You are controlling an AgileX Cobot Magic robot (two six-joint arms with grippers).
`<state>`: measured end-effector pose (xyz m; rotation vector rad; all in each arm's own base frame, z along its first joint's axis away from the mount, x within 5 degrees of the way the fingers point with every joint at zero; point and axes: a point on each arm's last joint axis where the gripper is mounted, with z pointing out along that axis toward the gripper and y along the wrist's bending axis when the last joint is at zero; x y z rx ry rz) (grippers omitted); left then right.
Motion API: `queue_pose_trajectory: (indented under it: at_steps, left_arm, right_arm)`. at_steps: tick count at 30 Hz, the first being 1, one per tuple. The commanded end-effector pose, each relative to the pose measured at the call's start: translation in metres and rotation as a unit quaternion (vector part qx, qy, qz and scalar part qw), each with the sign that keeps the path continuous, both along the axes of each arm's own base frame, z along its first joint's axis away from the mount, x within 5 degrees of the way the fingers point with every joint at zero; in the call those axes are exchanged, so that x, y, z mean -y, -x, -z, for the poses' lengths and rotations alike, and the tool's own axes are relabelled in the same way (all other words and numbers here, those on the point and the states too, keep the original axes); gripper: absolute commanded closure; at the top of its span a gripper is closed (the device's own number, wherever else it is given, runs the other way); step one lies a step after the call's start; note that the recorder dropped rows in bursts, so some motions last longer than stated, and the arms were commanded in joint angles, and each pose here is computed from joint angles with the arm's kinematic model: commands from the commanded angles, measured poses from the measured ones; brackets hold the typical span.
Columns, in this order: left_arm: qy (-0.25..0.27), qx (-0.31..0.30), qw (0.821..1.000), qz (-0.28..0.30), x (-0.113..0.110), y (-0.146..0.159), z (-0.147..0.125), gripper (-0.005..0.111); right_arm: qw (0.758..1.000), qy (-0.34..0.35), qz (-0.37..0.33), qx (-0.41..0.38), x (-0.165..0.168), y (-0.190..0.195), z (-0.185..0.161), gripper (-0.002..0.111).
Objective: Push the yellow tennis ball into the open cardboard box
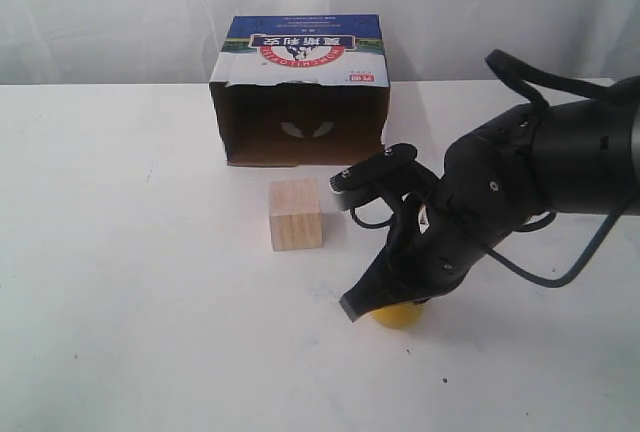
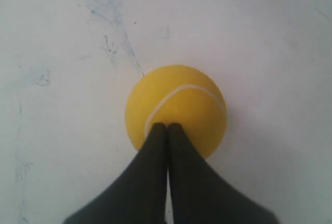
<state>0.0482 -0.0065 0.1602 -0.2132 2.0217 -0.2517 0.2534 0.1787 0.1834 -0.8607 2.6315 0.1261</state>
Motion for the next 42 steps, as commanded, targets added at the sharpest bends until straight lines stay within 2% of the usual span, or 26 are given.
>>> queue_pose_trajectory:
  at_steps: [1, 9, 14, 19, 26, 32, 37, 42]
  left_arm:
    - [0.0, -0.018, 1.0, 0.006, 0.001, 0.002, 0.004, 0.107]
    - [0.0, -0.018, 1.0, 0.006, 0.001, 0.002, 0.004, 0.107]
    - [0.0, -0.018, 1.0, 0.006, 0.001, 0.002, 0.004, 0.107]
    - [0.0, -0.018, 1.0, 0.006, 0.001, 0.002, 0.004, 0.107]
    - [0.0, -0.018, 1.0, 0.006, 0.001, 0.002, 0.004, 0.107]
    - [0.0, -0.017, 1.0, 0.006, 0.001, 0.002, 0.004, 0.107]
    - [0.0, -0.017, 1.0, 0.006, 0.001, 0.002, 0.004, 0.107]
    - [0.0, -0.017, 1.0, 0.006, 0.001, 0.002, 0.004, 0.107]
  right_arm:
    - [1.0, -0.001, 0.009, 0.004, 0.003, -0.007, 0.007, 0.108]
    - [0.999, -0.01, 0.022, 0.045, 0.011, -0.028, -0.006, 0.108]
    - [0.996, -0.001, 0.018, 0.087, 0.014, -0.048, -0.028, 0.108]
    - [0.996, 0.013, 0.024, 0.082, 0.014, -0.055, -0.046, 0.108]
    - [0.997, 0.043, 0.021, 0.053, 0.022, -0.047, -0.031, 0.108]
    - [0.996, 0.041, 0.037, 0.064, 0.033, -0.068, -0.01, 0.108]
    - [0.996, 0.066, 0.053, 0.019, 0.043, -0.077, 0.02, 0.108]
    - [0.996, 0.067, 0.056, 0.013, 0.043, -0.076, 0.025, 0.108]
